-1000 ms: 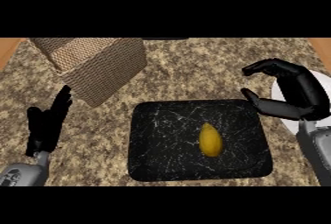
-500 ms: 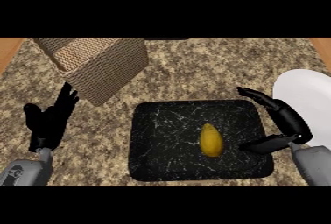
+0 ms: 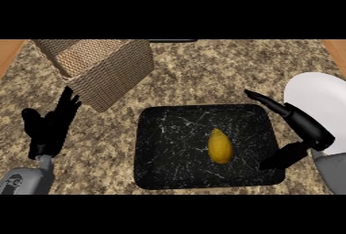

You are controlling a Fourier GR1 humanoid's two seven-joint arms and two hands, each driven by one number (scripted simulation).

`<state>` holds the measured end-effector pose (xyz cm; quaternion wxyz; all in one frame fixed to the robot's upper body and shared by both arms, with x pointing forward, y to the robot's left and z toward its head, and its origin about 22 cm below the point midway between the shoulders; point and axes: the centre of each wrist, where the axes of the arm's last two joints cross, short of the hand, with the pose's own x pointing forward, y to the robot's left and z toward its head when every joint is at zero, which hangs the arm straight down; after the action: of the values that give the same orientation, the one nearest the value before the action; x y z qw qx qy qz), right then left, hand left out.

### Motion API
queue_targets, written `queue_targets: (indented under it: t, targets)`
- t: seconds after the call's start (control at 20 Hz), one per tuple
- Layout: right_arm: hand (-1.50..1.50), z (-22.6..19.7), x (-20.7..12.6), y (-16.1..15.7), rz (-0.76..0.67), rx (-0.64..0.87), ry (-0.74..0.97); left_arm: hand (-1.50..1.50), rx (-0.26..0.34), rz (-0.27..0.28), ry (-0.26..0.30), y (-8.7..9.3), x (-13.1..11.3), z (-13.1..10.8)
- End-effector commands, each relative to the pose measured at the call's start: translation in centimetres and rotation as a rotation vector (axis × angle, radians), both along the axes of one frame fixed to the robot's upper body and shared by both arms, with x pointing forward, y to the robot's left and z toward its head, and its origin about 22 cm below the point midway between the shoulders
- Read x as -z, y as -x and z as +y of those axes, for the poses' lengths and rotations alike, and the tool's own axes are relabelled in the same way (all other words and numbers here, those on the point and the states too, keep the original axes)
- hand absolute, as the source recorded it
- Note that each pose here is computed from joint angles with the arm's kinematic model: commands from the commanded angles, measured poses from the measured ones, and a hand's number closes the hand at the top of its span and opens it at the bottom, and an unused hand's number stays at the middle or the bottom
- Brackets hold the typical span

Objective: Pick the lemon from the tray and place it in the plate

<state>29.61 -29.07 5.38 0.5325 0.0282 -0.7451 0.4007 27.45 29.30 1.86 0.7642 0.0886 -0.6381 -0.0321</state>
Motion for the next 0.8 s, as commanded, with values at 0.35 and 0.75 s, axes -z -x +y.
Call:
queue_targets:
  t: [0.35, 0.75]
  targets:
    - [-1.5, 4.0, -2.7, 0.2, 0.048, -0.048, 0.337, 0.0, 0.025, -0.008, 0.012, -0.5, -0.3, -0.7]
    - [-1.5, 4.8, -3.3, -1.7, 0.076, -0.066, 0.532, 0.0, 0.031, -0.014, 0.0, -0.6, -0.8, -0.2]
